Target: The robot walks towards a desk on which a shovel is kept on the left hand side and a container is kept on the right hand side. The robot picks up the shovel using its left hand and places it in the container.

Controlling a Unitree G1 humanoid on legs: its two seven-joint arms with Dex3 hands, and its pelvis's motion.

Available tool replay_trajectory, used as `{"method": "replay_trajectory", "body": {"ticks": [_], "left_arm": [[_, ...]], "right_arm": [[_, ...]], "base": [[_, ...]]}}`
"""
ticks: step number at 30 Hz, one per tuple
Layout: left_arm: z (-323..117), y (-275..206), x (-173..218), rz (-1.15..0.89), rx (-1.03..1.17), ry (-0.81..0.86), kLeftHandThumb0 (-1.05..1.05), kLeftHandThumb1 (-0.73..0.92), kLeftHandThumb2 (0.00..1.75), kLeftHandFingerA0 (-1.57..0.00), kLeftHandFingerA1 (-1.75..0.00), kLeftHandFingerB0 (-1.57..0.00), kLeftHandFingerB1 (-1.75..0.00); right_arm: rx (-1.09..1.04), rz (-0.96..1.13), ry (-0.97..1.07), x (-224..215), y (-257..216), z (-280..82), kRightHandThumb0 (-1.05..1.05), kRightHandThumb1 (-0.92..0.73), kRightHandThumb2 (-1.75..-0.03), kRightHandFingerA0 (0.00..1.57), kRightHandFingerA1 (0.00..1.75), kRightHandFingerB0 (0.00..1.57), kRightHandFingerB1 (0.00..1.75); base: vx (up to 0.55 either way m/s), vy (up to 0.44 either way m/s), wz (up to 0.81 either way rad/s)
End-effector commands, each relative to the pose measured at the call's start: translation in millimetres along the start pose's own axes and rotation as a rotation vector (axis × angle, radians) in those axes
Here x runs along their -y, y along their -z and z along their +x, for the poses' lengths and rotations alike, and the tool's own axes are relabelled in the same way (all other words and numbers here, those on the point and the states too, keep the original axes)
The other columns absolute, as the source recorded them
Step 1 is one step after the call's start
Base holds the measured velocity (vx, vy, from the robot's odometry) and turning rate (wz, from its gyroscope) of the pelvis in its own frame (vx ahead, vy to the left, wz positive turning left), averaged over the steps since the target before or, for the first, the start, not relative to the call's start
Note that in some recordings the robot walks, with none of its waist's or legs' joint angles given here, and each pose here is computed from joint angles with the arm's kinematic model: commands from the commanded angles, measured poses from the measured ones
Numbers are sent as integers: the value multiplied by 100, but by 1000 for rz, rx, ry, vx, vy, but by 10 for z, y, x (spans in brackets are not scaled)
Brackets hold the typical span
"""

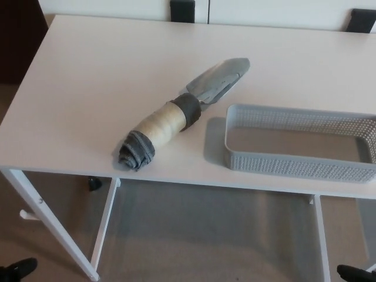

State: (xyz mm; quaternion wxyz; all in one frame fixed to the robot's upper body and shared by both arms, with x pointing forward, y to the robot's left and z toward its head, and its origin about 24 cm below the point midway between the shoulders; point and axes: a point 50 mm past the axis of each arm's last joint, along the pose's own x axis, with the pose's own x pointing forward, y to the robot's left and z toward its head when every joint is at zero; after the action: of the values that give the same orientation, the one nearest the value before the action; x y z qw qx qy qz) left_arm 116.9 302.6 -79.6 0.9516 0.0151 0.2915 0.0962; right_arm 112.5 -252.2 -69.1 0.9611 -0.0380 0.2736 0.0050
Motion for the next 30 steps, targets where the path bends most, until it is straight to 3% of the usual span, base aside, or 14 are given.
{"method": "replay_trajectory", "body": {"ticks": [1,2,7,11,14,15,17,19,20,22,23,25,26,30], "left_arm": [[-49,-63,22,69,52,22,-38,45,69,-56,-53,-41,-45],[-75,-97,62,132,75,90,-31,57,57,-49,-43,-38,-34],[-368,-599,371,457,292,544,-48,50,55,-45,-39,-30,-31],[-944,-1469,755,461,529,996,-48,49,55,-42,-38,-31,-30],[-1260,-2076,874,488,831,1124,-58,38,71,-34,-46,-29,-41],[-1349,-2230,888,491,904,1133,-58,38,71,-34,-46,-31,-41],[-1426,-2494,915,480,1078,1138,-63,40,76,-35,-50,-29,-44],[-1495,-2724,934,457,1187,1153,-64,44,78,-33,-49,-26,-44],[-1545,-2866,941,461,1219,1140,-65,42,79,-32,-49,-25,-43],[-1637,-3071,937,487,1278,1063,-64,41,77,-33,-48,-30,-44],[-1660,-3135,934,449,1300,1015,-54,47,55,-42,-37,-40,-33],[-1666,-3268,955,416,1422,866,-53,36,68,-43,-45,-35,-43],[-1650,-3320,978,431,1459,812,-46,43,53,-49,-39,-38,-37],[-1476,-3573,1097,537,1549,599,-52,49,55,-43,-51,-29,-44]], "right_arm": [[12,-21,6,50,-49,1,-38,-49,-70,55,52,41,46],[12,-27,4,55,-55,-4,-39,-49,-70,55,52,40,46],[6,-33,-2,57,-86,12,-39,-49,-70,55,52,39,46],[8,-48,-4,39,-93,30,-38,-49,-70,56,52,42,46],[17,-28,-6,35,-124,61,-33,-57,-57,61,45,44,38],[17,-33,-2,38,-125,55,-42,-47,-72,55,53,38,46],[17,-48,1,44,-119,49,-34,-57,-57,61,44,44,38],[14,-53,2,40,-114,51,-34,-57,-57,62,44,45,38],[9,-53,5,35,-116,57,-40,-48,-72,57,53,40,46],[1,-43,7,26,-119,65,-39,-49,-71,57,52,40,46],[2,-33,11,25,-123,71,-37,-49,-70,58,52,41,46],[2,-34,10,32,-121,69,-38,-49,-70,58,53,41,46],[3,-37,10,30,-122,68,-38,-49,-70,58,53,42,46],[8,-40,8,10,-129,67,-39,-49,-71,58,53,41,46]], "base": [[0,0,0],[0,0,0],[0,0,0],[0,0,0],[0,0,0],[0,0,0],[0,0,0],[0,0,0],[0,0,0],[0,0,0],[0,0,0],[0,0,0],[0,0,0],[0,0,0]]}}
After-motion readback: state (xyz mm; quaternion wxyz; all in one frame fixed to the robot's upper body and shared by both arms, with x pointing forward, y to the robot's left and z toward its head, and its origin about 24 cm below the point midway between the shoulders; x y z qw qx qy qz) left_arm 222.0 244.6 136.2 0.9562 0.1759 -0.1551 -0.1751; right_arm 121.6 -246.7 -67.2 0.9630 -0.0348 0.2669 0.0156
